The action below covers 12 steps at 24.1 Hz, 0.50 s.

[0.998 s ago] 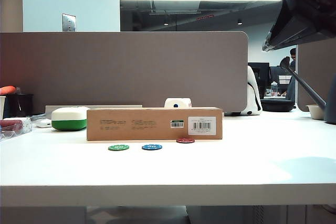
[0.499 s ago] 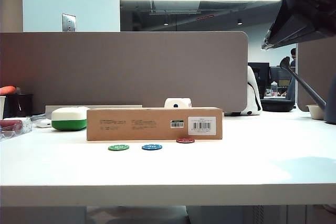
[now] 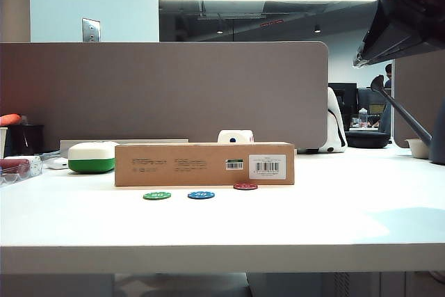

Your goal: Push the chip with the lowest value in the row forward next to the rectangular box.

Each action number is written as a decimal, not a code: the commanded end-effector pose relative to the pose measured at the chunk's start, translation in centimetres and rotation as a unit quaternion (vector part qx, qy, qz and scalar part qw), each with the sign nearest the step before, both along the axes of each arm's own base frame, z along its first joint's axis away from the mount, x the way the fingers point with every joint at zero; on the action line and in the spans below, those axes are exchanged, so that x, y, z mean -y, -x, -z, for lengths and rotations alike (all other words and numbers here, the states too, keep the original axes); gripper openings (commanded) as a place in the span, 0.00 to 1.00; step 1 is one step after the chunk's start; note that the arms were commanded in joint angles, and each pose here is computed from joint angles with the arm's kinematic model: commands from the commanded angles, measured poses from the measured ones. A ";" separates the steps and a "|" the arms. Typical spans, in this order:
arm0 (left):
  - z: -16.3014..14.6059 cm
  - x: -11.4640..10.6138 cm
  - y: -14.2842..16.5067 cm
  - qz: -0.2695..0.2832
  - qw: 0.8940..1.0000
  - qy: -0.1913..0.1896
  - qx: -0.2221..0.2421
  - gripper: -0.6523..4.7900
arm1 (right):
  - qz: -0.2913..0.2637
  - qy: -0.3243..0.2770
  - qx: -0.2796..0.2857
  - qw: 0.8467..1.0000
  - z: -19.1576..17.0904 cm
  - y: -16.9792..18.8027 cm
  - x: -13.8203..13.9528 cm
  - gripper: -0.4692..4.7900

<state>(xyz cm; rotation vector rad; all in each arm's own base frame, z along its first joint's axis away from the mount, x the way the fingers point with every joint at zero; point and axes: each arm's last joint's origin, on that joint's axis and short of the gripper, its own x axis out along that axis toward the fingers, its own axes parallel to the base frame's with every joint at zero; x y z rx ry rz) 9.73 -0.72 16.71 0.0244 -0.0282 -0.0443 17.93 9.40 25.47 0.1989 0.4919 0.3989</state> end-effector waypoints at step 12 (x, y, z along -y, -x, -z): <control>-0.3 0.0 0.0 0.001 1.000 0.001 0.008 0.11 | 0.061 -0.010 0.145 0.988 -4.1 2.7 2.1 0.08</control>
